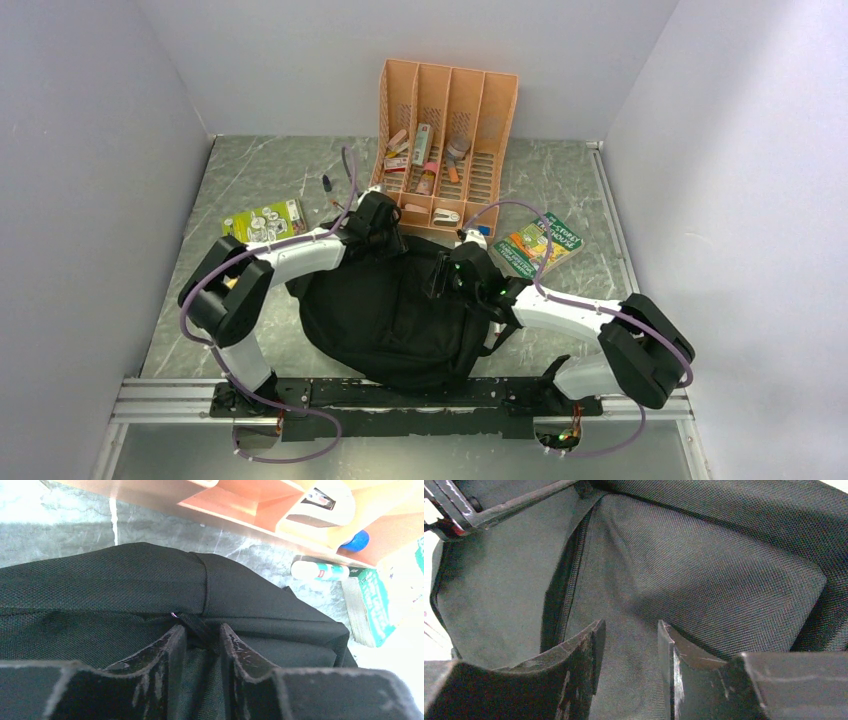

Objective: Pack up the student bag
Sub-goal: Unzip the student bag at the center of the board.

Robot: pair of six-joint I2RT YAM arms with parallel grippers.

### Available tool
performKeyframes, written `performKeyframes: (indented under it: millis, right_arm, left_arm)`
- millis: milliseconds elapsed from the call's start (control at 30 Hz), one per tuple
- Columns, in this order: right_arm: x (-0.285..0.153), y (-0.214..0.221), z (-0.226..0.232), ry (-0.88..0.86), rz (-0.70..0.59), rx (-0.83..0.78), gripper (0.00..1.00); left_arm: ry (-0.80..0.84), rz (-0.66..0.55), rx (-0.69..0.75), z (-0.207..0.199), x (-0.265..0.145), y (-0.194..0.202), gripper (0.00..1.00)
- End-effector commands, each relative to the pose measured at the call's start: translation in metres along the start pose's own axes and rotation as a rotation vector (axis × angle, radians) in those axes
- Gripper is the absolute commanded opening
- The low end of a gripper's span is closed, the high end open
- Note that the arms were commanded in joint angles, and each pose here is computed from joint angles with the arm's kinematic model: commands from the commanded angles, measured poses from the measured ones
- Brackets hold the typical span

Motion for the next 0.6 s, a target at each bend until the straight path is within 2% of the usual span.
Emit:
performKeyframes:
  millis: [0,333,567]
  right_arm:
    - [-0.004,-0.001,-0.001,0.004,-0.021,-0.008,0.46]
    - [-0.001,-0.001,-0.002,0.021,-0.011,-0.007,0.46]
    - [0.001,0.000,-0.003,0.037,-0.002,-0.005,0.46]
  left_arm:
    - [0.040,-0.002,0.009,-0.007,0.004,0.001,0.33]
    - [-0.021,-0.019,0.057,0.001,-0.005,-0.002,0.05]
    - [-0.058,-0.056,0.133,0.005,-0.018,-0.012,0.05]
Point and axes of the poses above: each gripper's point midway between its finger pads, its own x axis out along the fingers, its own z axis along the line the jaws close on, y = z × x, the point moved 9 cm from there along -x, back along the fingers, and after that the axes turned 4 degrees about x, right-handed, at the moved point
